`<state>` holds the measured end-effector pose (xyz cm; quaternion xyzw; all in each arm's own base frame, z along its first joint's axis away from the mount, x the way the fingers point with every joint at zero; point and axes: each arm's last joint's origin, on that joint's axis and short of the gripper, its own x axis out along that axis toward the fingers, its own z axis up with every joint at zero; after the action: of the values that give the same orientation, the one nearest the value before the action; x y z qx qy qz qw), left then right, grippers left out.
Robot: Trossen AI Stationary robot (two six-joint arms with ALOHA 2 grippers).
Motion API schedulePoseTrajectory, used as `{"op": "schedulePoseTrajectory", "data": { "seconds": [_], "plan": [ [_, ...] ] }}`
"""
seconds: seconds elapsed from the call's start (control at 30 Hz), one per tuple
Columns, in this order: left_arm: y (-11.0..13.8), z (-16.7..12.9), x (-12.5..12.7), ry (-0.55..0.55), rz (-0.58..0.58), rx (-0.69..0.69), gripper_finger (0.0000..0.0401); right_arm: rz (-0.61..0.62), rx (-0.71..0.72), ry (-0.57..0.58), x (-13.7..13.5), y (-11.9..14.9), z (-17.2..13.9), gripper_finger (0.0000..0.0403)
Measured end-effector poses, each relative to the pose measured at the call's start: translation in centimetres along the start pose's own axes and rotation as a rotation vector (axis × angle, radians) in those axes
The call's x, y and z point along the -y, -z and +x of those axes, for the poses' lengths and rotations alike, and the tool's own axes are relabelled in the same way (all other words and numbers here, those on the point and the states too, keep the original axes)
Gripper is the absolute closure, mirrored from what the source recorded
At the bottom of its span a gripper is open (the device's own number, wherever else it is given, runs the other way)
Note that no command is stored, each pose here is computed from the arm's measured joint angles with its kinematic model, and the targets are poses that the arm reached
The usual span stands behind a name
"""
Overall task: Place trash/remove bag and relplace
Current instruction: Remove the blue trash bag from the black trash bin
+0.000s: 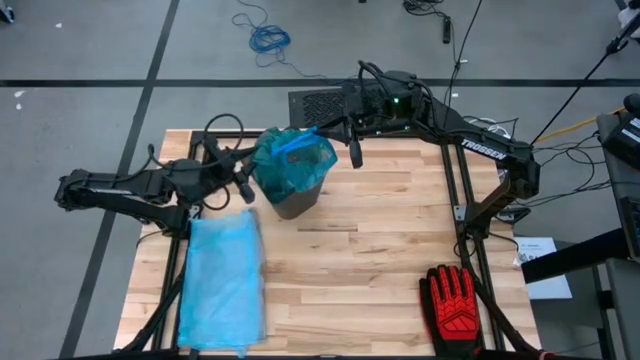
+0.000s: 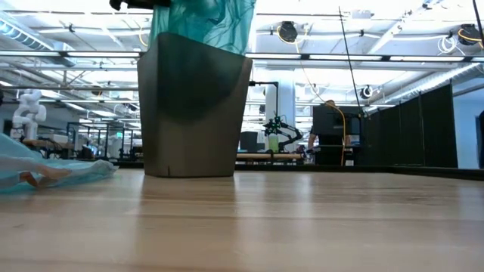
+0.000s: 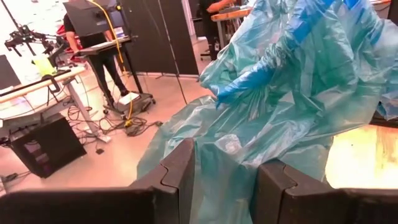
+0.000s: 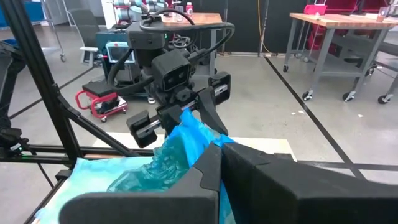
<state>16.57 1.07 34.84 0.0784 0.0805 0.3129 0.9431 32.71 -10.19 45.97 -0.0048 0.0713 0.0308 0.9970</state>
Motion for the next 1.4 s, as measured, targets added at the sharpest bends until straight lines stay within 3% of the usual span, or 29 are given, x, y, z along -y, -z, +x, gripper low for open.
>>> {"op": "schedulePoseTrajectory", "data": {
  "seconds": [0.27,0.4,0.5,0.67,0.87,1.07,1.4],
  "plan": [
    [-0.2,-0.1,0.6,0.151,-0.029,0.017,0.0284,0.002,-0.006,0.005,0.0,0.1,0.0,0.0403],
    [1.4,0.4,1.3,0.183,-0.025,-0.135,0.0284,-0.007,-0.013,0.004,0.1,0.2,0.1,0.0403],
    [1.9,0.7,1.6,0.174,-0.001,-0.174,0.0284,-0.009,-0.024,0.009,0.3,0.5,0.4,0.0403],
    [-0.4,0.0,1.4,0.261,-0.071,-0.11,0.027,0.009,-0.052,0.017,0.9,1.2,1.1,0.0403],
    [-0.9,-1.0,0.5,0.221,-0.045,-0.221,0.0212,0.008,-0.063,0.015,1.0,1.5,1.4,0.0403],
    [-2.2,-1.5,-0.2,0.202,-0.026,-0.211,0.0164,0.002,-0.065,0.015,1.0,1.5,1.4,0.0403],
    [-3.8,-2.5,-1.5,0.153,0.024,-0.221,0.0154,-0.023,-0.066,0.014,1.0,1.5,1.4,0.0403]
  ]
}}
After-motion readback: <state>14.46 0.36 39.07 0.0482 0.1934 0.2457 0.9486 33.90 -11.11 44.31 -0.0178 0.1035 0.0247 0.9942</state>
